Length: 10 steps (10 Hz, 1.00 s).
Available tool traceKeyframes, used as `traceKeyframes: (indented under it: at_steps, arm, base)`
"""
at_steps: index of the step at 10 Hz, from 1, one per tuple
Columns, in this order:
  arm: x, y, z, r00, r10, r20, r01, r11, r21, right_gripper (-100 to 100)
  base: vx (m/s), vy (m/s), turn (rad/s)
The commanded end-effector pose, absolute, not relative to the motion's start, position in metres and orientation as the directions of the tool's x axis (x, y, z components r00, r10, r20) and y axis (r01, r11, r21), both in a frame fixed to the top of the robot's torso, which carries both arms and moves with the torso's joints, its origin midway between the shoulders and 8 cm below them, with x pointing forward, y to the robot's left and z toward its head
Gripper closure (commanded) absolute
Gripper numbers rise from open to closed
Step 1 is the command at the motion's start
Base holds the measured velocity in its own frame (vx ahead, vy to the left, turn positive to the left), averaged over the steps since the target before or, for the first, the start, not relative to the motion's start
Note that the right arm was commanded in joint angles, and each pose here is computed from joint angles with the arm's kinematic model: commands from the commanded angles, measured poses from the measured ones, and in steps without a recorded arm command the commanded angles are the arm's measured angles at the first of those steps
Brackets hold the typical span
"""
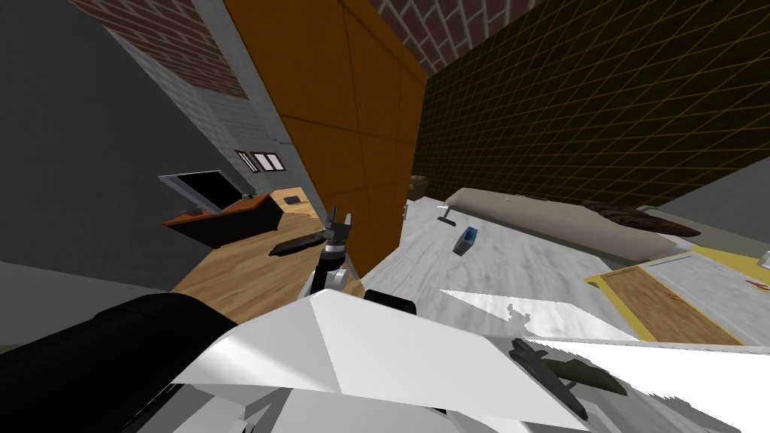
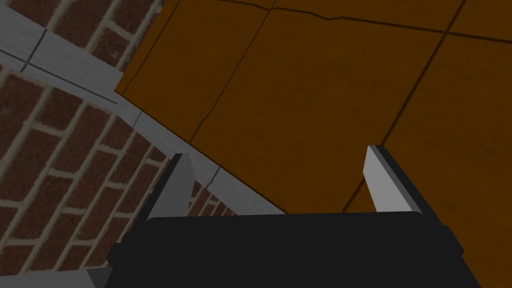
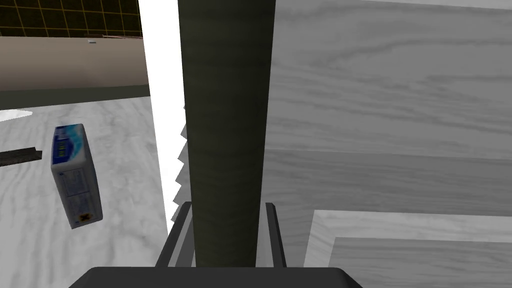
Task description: Push the door open
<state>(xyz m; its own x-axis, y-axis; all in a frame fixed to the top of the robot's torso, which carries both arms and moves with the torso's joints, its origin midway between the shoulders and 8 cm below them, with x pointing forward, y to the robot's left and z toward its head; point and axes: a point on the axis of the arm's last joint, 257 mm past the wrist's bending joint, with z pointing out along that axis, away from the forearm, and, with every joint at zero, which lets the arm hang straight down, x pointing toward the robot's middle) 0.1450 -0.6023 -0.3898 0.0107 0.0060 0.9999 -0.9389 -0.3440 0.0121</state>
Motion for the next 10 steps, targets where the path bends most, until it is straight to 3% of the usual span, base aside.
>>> traceKeyframes:
  at_steps: [1, 10]
  arm:
    - [0.137, -0.616, -0.379, 0.005, 0.034, 0.999, -0.947, -0.322, 0.015, 100]
    - [0.089, -0.620, -0.390, 0.002, 0.002, 1.000, -0.978, -0.207, 0.002, 100]
  base:
    - [0.145, -0.135, -0.030]
    - [0.137, -0.123, -0.045]
